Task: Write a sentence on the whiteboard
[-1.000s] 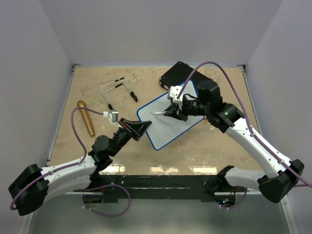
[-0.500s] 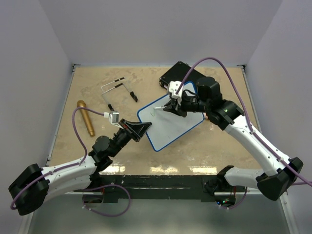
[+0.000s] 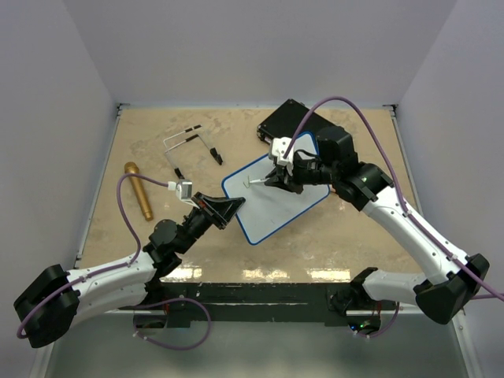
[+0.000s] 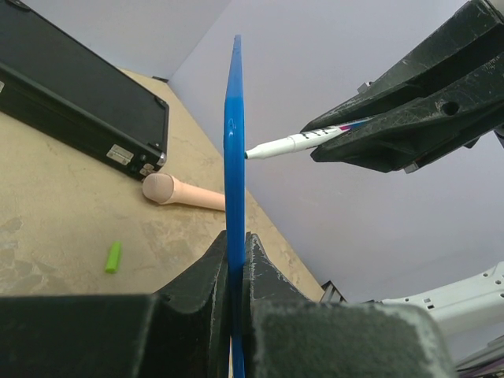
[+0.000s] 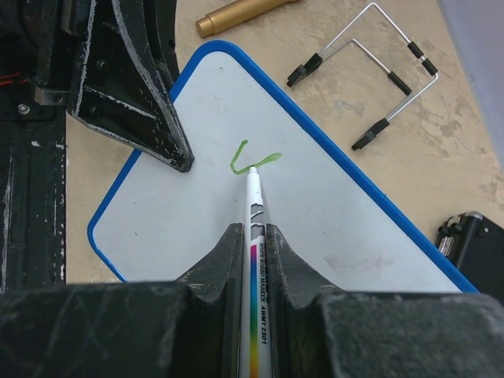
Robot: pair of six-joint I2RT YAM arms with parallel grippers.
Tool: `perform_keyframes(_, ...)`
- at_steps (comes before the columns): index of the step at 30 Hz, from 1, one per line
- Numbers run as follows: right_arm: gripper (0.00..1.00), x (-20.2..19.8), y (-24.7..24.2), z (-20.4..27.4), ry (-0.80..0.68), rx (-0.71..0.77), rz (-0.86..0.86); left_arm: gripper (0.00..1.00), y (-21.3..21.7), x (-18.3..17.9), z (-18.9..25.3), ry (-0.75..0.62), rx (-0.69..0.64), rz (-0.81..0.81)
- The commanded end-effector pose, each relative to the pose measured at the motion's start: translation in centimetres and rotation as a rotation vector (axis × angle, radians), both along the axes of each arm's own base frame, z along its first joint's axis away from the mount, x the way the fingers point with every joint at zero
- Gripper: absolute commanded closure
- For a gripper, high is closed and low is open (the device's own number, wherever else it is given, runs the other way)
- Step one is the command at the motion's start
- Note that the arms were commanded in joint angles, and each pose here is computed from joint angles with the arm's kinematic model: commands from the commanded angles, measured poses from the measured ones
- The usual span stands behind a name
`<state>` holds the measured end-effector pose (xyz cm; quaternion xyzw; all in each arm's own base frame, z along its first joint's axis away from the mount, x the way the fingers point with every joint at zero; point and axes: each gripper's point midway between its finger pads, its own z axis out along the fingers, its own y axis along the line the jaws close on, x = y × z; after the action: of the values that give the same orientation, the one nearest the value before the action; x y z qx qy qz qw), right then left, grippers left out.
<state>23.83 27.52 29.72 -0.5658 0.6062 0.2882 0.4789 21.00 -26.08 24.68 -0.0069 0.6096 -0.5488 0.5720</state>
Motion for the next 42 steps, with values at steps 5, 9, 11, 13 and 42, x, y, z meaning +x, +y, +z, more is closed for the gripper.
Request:
perform_keyframes(5, 1.00, -0.9, -0.1, 0.0, -0.008, 0.000, 0.041, 1.00, 1.2, -1.5, 7.0, -0.163, -0.202, -0.014)
perform_keyframes(9, 1.00, -1.0, 0.0, -0.1, 0.002, -0.003, 0.050, 1.00, 1.2, -1.4, 6.9, -0.161, -0.202, -0.015)
perform_keyframes(11, 1.00, -0.9, -0.1, -0.3, 0.002, -0.010, 0.043, 1.00, 1.2, -1.5, 7.0, -0.164, -0.203, -0.016)
perform_keyframes(13, 1.00, -0.8, -0.2, -0.7, 0.004, -0.020, 0.036, 1.00, 1.3, -1.5, 7.1, -0.166, -0.203, -0.014)
perform_keyframes(42, 1.00, -3.2, -0.5, -1.3, 0.033, -0.052, 0.155, 1.00, 1.7, -1.4, 6.8, -0.168, -0.185, 0.010)
